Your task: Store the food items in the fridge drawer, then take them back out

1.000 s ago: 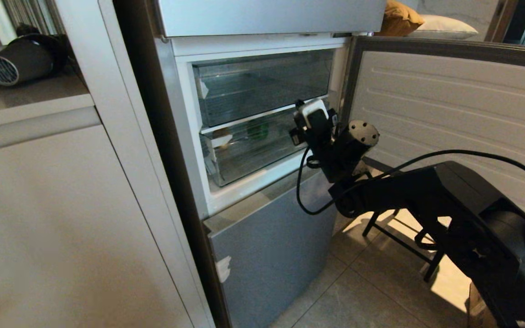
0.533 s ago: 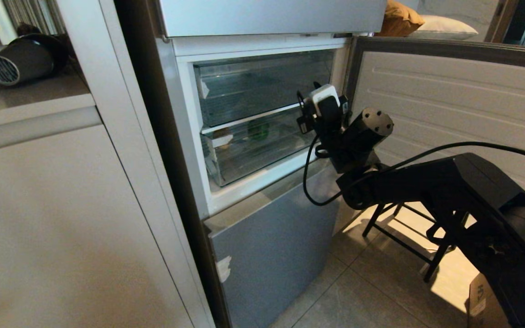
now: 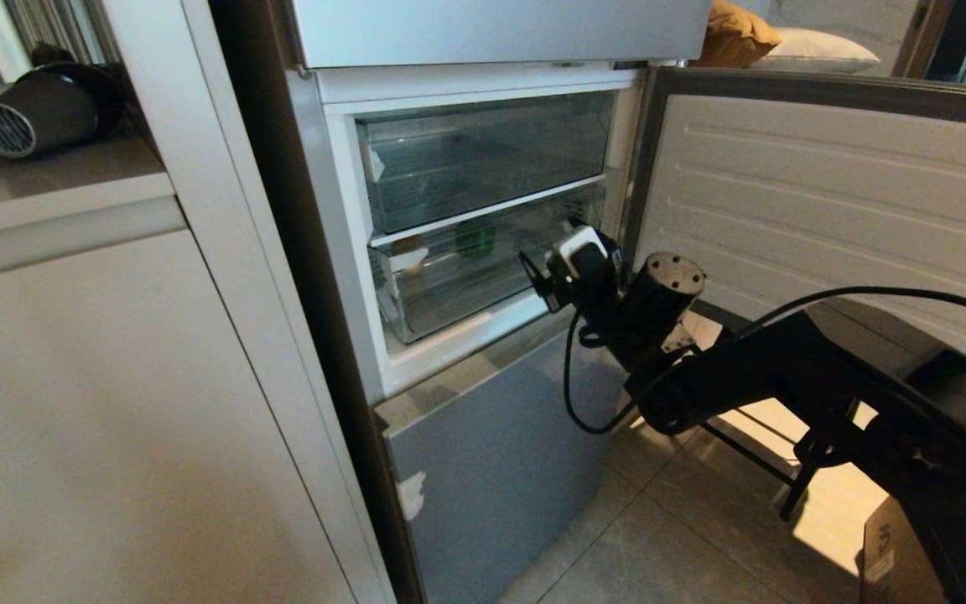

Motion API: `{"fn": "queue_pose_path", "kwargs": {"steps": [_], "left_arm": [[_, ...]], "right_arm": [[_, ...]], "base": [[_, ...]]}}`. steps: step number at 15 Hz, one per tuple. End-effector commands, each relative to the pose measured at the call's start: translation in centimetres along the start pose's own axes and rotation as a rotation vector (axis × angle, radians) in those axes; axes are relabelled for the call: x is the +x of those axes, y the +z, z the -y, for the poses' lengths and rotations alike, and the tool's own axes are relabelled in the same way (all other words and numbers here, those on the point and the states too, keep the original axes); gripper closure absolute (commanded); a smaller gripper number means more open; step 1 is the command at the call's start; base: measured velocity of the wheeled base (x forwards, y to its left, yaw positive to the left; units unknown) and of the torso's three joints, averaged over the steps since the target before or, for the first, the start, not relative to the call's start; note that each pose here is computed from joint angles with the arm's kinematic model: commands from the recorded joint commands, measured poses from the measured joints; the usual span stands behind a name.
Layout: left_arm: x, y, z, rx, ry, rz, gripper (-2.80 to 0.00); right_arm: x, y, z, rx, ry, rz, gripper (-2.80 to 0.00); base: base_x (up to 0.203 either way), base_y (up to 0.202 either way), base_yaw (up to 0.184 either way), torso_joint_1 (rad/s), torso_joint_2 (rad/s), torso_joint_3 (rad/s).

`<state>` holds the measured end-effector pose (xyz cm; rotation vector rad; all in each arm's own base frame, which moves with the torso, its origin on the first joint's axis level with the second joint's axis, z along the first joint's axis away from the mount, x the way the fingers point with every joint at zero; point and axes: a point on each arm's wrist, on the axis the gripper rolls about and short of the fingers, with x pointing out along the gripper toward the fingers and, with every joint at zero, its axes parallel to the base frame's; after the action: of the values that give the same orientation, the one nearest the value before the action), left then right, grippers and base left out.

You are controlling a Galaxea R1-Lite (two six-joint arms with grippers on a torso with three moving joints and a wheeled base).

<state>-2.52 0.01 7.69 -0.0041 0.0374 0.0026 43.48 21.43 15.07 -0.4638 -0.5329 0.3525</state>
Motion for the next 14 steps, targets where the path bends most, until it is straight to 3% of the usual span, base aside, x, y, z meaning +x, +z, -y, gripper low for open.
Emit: {"fn": "queue_pose_path", "kwargs": {"steps": [1,6,14], "left_arm": [[0.0,0.0,0.0,0.000,0.001,0.001,0.00],[0.0,0.0,0.0,0.000,0.001,0.001,0.00],[0.0,0.0,0.0,0.000,0.001,-0.001,0.00]], "right_arm": [[-1.1,-0.2,-0.3,0.013,0.027,-0.023,-2.80],[-0.4,-1.7,-0.8,0.053,0.072,-0.046,-2.80],[3.9,-2.6,-0.1,0.057,0.034,-0.015,-2.80]], "base": [[0.000,0.000,0.000,0.000,0.00,0.000],[0.000,0.000,0.000,0.000,0.00,0.000],[0.000,0.000,0.000,0.000,0.00,0.000]]}}
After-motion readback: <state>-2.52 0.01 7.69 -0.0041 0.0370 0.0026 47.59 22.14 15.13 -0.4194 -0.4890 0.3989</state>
